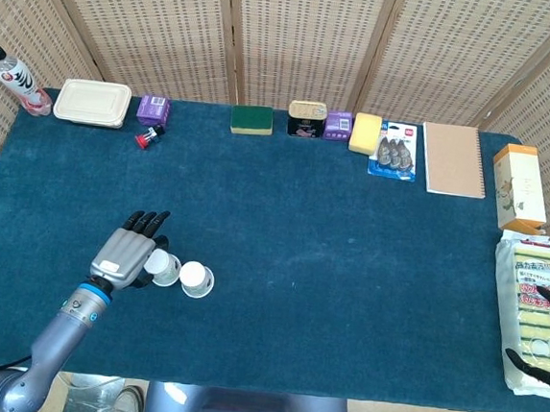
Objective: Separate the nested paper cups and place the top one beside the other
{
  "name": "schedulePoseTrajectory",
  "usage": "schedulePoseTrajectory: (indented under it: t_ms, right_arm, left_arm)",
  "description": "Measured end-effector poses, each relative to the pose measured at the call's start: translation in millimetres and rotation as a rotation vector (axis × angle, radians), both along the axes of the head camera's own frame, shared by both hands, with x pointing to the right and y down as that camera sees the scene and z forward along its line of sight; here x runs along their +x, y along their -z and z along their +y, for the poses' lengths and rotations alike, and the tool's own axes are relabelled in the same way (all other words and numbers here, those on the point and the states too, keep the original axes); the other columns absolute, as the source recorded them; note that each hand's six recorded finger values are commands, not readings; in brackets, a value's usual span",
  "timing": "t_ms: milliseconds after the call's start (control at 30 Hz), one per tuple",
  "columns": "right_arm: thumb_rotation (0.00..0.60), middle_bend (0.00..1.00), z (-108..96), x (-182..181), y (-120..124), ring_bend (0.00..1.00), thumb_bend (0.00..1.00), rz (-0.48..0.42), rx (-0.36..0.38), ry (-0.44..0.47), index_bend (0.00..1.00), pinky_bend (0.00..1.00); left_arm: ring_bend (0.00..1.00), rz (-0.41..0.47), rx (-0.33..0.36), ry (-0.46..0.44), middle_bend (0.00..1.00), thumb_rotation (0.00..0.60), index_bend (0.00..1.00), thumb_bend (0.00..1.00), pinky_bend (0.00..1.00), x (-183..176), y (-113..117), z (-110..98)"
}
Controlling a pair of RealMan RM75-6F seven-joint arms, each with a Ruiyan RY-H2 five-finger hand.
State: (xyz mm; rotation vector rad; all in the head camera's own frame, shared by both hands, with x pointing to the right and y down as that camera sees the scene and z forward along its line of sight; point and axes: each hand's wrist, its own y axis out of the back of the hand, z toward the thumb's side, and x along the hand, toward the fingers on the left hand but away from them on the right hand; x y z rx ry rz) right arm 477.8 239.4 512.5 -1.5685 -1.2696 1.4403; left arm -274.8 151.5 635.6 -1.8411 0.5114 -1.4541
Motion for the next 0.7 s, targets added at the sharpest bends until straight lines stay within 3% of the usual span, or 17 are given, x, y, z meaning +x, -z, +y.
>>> schedulePoseTrajectory:
  t_ms: [600, 700]
  right_arm:
    - [0.600, 0.00, -0.1, 0.1, 0.2, 0.00, 0.07, -0.001, -0.001, 0.000, 0.14, 0.00]
    - [0.600, 0.00, 0.0, 0.1, 0.4, 0.00, 0.07, -0.002, 0.000, 0.000, 0.14, 0.00]
  left_arm:
    - [0.00, -0.021, -0.005, 0.014, 0.00, 0.600, 0.28, 0.24, 0.04, -1.0, 1.7, 0.7]
    - [0.00, -0.013, -0.002, 0.019, 0.00, 0.600, 0.21, 0.24, 0.04, -2.3, 5.3, -0.3]
